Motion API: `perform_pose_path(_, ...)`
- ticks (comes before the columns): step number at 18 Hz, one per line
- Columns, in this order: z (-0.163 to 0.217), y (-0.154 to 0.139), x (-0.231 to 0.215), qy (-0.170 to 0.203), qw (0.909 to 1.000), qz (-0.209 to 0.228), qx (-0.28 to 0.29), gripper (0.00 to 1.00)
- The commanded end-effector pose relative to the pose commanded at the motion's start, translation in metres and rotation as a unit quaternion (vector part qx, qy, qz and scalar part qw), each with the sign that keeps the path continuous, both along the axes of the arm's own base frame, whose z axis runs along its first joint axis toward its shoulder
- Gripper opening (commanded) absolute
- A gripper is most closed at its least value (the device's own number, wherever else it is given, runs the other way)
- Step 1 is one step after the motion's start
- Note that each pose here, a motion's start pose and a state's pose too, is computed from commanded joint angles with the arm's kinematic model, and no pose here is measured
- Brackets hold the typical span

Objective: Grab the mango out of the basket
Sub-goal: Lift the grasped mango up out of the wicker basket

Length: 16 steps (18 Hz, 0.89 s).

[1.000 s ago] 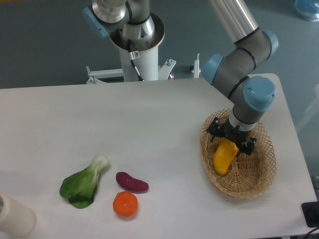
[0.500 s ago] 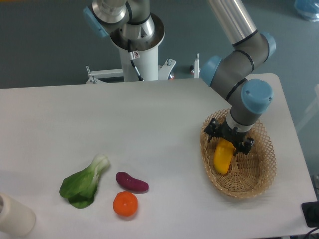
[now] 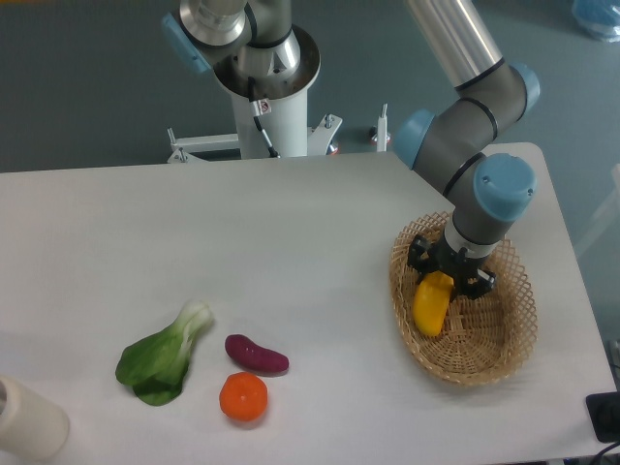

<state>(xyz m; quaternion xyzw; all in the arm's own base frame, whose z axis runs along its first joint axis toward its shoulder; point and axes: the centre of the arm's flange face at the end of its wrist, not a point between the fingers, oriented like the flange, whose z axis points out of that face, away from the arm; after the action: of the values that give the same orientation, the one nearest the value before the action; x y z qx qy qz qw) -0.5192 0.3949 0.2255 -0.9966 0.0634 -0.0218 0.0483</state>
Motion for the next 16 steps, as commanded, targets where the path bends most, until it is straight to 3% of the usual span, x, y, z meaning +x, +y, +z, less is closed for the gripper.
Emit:
perform_pose_path(3, 0.031, 0.005, -0.012, 0.021, 0.9997, 0.004, 0.015, 0.47)
perform_pose_path(8, 0.085, 0.014, -0.004, 0.014, 0.9962, 0.028, 0.082, 0.47)
perform_pose_path(14, 0.163, 0.029, 0.031, -0.024, 0.9733, 0.126, 0.191, 0.48)
perform_pose_path(16, 0.166, 0.031, 0.039, -0.037, 0.9692, 0.137, 0.201, 0.48)
